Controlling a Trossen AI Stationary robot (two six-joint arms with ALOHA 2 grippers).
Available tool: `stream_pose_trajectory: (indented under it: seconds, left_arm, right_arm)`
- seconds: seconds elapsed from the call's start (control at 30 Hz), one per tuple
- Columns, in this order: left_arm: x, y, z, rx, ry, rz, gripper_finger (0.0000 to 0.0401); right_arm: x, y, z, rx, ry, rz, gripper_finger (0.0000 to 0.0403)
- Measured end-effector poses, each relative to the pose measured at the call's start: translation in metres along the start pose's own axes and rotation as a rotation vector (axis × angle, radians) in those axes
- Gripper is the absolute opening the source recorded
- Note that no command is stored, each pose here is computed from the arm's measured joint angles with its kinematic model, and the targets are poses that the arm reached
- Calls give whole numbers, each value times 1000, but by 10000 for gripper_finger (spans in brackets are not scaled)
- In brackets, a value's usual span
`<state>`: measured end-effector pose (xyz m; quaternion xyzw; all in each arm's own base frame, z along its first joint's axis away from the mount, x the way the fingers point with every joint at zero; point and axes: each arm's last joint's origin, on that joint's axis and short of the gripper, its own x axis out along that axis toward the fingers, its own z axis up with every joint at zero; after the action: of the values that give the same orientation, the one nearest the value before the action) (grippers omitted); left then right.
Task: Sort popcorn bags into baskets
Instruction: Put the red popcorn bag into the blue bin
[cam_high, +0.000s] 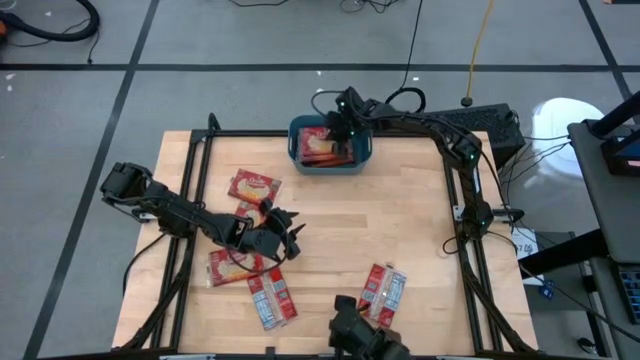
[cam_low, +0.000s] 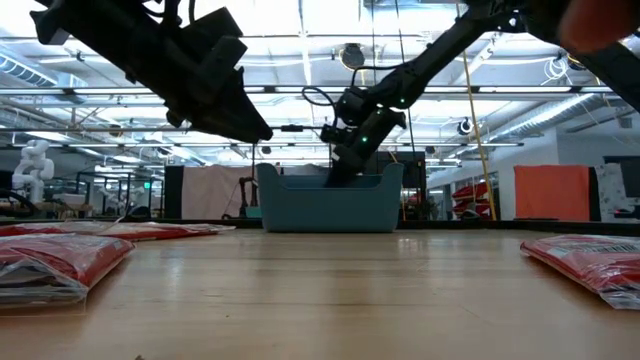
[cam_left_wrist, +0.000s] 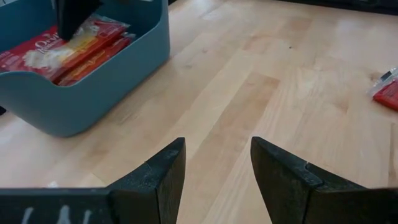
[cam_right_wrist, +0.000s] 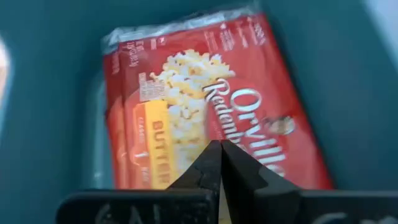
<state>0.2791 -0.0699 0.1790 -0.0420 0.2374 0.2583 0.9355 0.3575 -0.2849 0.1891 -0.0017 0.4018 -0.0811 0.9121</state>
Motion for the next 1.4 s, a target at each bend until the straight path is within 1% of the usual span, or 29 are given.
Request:
stream_pose_trajectory:
  seconds: [0.2, 0.37, 0.43, 0.5, 0.6, 0.67, 0.77, 0.87, 0.93, 1.0, 1.1, 1.17, 1.23, 1.4]
  left_arm:
    - [3, 3, 1, -8, 0, 14, 186]
    - [3, 4, 2, -8, 2, 12, 186]
    - [3, 4, 2, -8, 2, 12, 186]
    - [3, 4, 2, -8, 3, 12, 186]
    - [3, 4, 2, -8, 2, 12, 186]
    - [3, 4, 2, -8, 3, 12, 186]
    - [3, 4, 2, -8, 2, 11, 186]
    - [3, 3, 1, -8, 3, 10, 186]
    - [3, 3, 1, -8, 3, 10, 186]
    - [3, 3, 1, -7, 4, 10, 186]
    - [3, 3, 1, -1, 4, 10, 186]
    - [3, 3, 1, 18, 5, 8, 186]
    - [3, 3, 1, 36, 8, 2, 186]
    - [3, 3, 1, 48, 18, -9, 186]
  right_arm:
    - [10, -10, -3, 1, -48, -39, 6]
    - [12, -10, -2, -6, -49, -64, 6]
    - [9, -7, 1, -6, -41, -87, 6]
    - [1, -4, 7, 3, -58, -78, 6]
    - [-18, 5, 23, -4, -110, -59, 6]
    - [-32, 15, 31, -13, -112, -44, 6]
    - [-51, 36, 40, -27, -88, -2, 6]
    - [-74, 63, 40, -28, -86, 46, 6]
    - [-89, 85, 32, -25, -87, 81, 6]
    - [-102, 108, 16, -13, -83, 106, 6]
    - [-125, 144, -8, 17, -139, 131, 6]
    - [-140, 168, -24, 67, -185, 83, 6]
    - [-151, 190, -44, 82, -222, 36, 6]
    - [-167, 236, -90, 88, -332, 36, 6]
